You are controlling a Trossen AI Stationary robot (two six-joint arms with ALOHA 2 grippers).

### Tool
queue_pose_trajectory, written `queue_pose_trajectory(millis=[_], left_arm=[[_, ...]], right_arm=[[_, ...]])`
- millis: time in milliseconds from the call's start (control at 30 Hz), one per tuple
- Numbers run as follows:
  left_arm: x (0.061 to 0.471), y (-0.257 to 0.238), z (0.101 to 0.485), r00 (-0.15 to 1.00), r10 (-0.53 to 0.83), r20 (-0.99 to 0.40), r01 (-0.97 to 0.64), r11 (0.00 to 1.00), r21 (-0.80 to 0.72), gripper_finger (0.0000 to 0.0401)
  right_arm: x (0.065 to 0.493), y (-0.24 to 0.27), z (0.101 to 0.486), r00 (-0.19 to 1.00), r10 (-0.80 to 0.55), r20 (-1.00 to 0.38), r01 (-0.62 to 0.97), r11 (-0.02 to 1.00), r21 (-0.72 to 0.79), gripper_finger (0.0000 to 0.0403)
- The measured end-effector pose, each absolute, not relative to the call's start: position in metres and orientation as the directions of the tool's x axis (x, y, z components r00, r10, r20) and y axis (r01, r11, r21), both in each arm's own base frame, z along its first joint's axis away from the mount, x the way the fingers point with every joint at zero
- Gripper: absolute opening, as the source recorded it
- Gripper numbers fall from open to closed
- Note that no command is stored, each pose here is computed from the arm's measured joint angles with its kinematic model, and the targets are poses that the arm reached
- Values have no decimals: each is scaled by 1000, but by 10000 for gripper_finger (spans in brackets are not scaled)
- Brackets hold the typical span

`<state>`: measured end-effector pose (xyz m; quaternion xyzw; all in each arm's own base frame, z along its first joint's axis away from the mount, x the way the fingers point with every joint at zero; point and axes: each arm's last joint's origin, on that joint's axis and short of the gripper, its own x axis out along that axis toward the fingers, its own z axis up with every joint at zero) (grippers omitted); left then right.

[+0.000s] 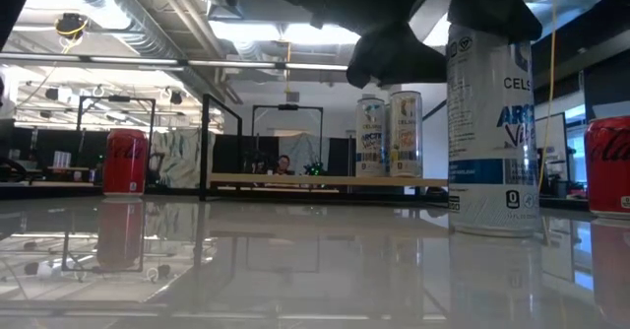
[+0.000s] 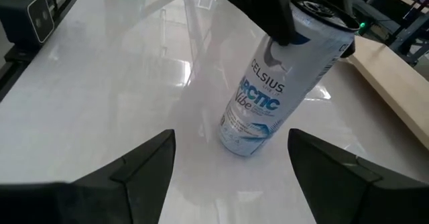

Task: Place canned beverage on shelf
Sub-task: Put the white blue soda can on the shelf aligned with the other white blue soda can

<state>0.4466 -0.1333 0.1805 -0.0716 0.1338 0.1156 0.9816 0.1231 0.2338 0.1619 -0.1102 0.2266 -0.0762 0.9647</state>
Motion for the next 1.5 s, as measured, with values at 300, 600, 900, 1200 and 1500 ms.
queue_pose_trajectory(millis=[300, 600, 900, 1200, 1500], left_arm=[[448, -131, 181, 943, 176, -283, -210, 973, -95, 314], [449, -129, 182, 951, 71, -300, -90, 995, -50, 234], [437, -98, 225, 937, 20, -348, -6, 999, 40, 234], [434, -22, 253, 933, 4, -359, 27, 996, 79, 234], [431, 57, 253, 935, 19, -353, 5, 998, 66, 234]], right_arm=[[123, 234, 162, 886, -197, -420, 97, 964, -247, 286], [123, 234, 162, 886, -197, -419, 98, 964, -246, 286], [124, 236, 163, 895, -193, -402, 108, 968, -224, 286], [123, 230, 152, 911, -212, -353, 141, 966, -217, 286], [121, 227, 143, 920, -194, -341, 149, 976, -156, 286]])
